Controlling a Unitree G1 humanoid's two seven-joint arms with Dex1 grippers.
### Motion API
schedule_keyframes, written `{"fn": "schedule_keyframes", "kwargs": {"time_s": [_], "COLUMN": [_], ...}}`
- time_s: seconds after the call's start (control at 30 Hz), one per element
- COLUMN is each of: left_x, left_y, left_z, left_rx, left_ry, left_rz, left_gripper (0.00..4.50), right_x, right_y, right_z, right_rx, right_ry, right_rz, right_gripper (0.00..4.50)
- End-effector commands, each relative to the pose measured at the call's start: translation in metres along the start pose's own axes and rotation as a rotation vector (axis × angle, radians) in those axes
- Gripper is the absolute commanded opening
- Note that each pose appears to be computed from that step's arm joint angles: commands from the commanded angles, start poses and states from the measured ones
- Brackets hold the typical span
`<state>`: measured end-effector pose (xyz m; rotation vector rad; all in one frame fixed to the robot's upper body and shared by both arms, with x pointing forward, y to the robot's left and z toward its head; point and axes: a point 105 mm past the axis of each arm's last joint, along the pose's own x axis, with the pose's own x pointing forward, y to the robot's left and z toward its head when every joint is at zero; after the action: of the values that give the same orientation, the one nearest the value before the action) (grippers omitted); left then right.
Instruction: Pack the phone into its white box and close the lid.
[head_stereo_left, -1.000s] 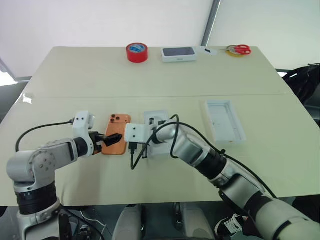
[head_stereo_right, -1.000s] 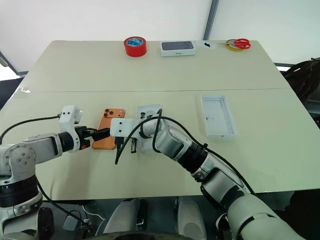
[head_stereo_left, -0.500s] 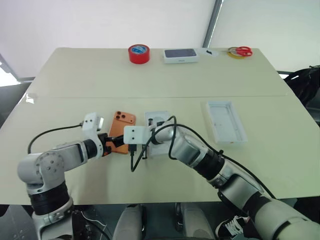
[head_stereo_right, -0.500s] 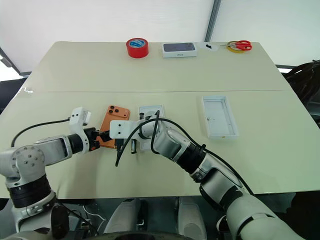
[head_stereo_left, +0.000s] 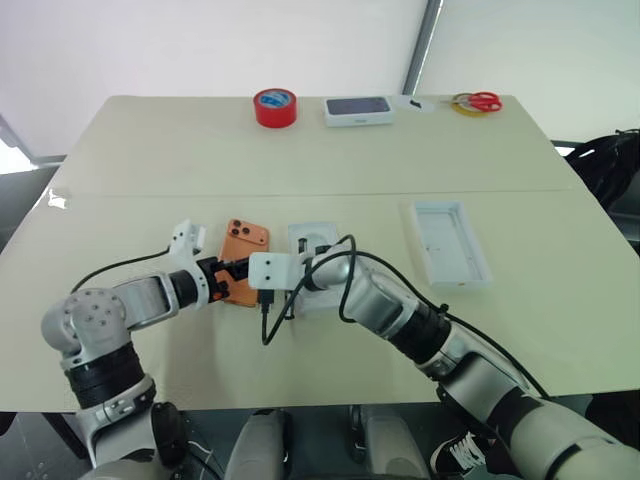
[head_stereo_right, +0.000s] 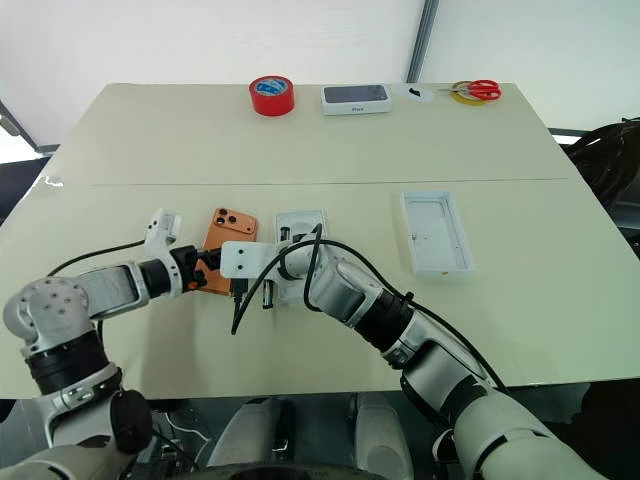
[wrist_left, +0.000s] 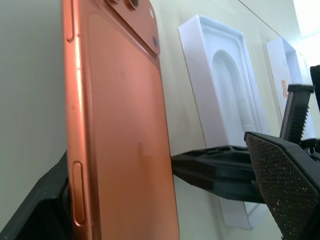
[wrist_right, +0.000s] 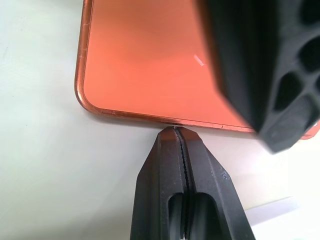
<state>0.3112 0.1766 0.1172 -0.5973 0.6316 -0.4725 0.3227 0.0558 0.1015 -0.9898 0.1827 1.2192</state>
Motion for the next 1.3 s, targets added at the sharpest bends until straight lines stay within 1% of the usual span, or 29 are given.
{"fn": "schedule_keyframes", "kwargs": {"time_s": [0.03, 0.1, 0.2, 0.33, 0.4, 0.43, 0.63, 0.77, 0.8, 0.9, 1.0, 1.1, 1.17, 1.3], "left_x": [-0.008, -0.009, -0.012, -0.013, -0.014, -0.015, -0.018, -0.017, -0.016, -0.015, -0.010, 0.001, 0.011, 0.029], "left_y": [0.009, 0.011, 0.014, 0.014, 0.014, 0.014, 0.015, 0.010, 0.007, -0.009, -0.035, -0.059, -0.073, -0.086], "left_z": [0.006, 0.006, 0.007, 0.010, 0.011, 0.012, 0.013, 0.016, 0.018, 0.027, 0.030, 0.021, 0.009, -0.011], "left_rx": [-0.021, -0.033, -0.043, -0.062, -0.065, -0.073, -0.110, -0.143, -0.156, -0.180, -0.201, -0.236, -0.263, -0.298], "left_ry": [-0.021, -0.021, -0.025, -0.042, -0.045, -0.051, -0.072, -0.101, -0.117, -0.175, -0.234, -0.258, -0.232, -0.183], "left_rz": [0.035, 0.039, 0.046, 0.039, 0.036, 0.034, 0.025, -0.013, -0.031, -0.114, -0.233, -0.298, -0.316, -0.273], "left_gripper": [4.47, 4.47, 3.68, 1.76, 0.70, 0.29, 0.29, 0.29, 0.14, 0.14, 0.14, 0.14, 0.14, 0.14], "right_x": [-0.002, -0.003, -0.003, -0.005, -0.006, -0.010, -0.034, -0.054, -0.060, -0.084, -0.113, -0.137, -0.148, -0.159], "right_y": [0.000, 0.000, 0.000, -0.001, -0.003, -0.007, -0.023, -0.030, -0.032, -0.042, -0.050, -0.054, -0.055, -0.059], "right_z": [0.003, 0.002, 0.002, 0.002, 0.002, 0.003, 0.009, 0.009, 0.008, 0.005, 0.000, -0.012, -0.021, -0.042], "right_rx": [-0.004, -0.005, -0.006, -0.007, -0.011, -0.010, 0.053, 0.100, 0.113, 0.142, 0.148, 0.164, 0.174, 0.200], "right_ry": [-0.009, -0.009, -0.008, -0.008, -0.009, -0.014, -0.074, -0.115, -0.127, -0.172, -0.226, -0.250, -0.250, -0.201], "right_rz": [-0.007, -0.009, -0.012, -0.017, -0.025, -0.038, -0.086, -0.108, -0.116, -0.147, -0.184, -0.215, -0.228, -0.269], "right_gripper": [0.00, 0.00, 0.00, 0.00, 0.00, 0.00, 0.00, 0.00, 0.00, 0.00, 0.00, 0.00, 0.00, 0.00]}}
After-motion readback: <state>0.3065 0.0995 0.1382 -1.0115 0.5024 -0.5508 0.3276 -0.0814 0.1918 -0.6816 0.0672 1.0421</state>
